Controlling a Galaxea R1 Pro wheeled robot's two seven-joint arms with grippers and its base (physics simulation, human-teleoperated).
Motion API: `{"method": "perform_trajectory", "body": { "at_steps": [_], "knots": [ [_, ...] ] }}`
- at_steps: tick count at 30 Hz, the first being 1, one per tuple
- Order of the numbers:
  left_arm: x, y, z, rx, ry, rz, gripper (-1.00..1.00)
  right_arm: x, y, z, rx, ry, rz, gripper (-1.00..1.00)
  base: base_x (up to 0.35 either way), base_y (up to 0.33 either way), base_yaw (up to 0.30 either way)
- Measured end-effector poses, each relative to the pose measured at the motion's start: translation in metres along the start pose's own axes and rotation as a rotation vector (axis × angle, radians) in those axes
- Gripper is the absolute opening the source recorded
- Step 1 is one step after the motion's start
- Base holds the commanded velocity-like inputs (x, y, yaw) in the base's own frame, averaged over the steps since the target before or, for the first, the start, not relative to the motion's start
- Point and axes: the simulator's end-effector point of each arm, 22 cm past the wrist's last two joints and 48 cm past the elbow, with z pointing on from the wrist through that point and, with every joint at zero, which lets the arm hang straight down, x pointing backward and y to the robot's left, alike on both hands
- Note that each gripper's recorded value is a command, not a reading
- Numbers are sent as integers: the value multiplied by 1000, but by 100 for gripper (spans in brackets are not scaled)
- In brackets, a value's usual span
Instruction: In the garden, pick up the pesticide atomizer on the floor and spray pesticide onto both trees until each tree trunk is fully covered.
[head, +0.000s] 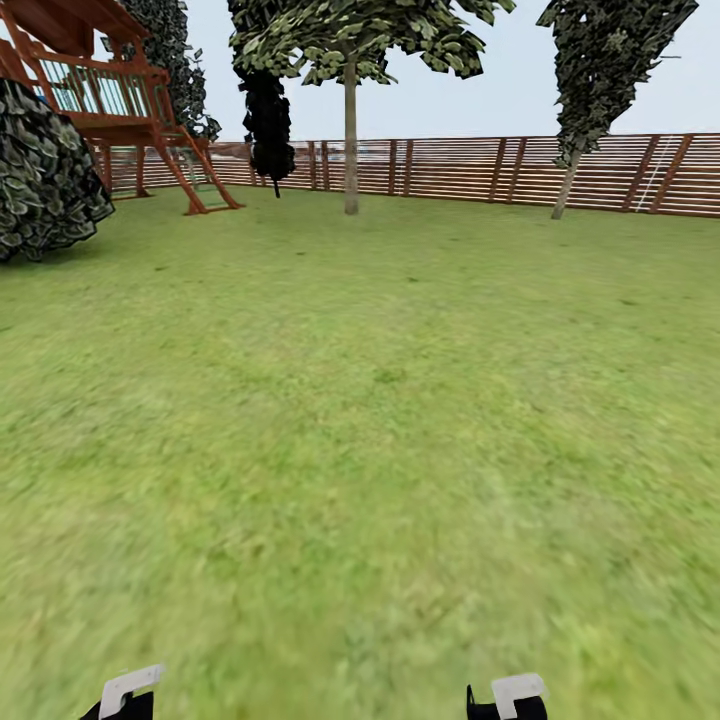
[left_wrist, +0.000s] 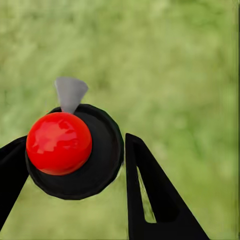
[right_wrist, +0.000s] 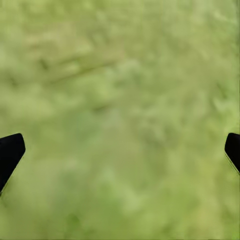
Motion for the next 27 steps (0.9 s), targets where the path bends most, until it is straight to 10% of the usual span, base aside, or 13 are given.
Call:
{"method": "perform_trajectory", "body": {
  "at_steps": [27],
  "knots": [
    [0,0,0,1,0,1,-100,0,0,0,0,0,0,100,337,0,0]
  ]
}}
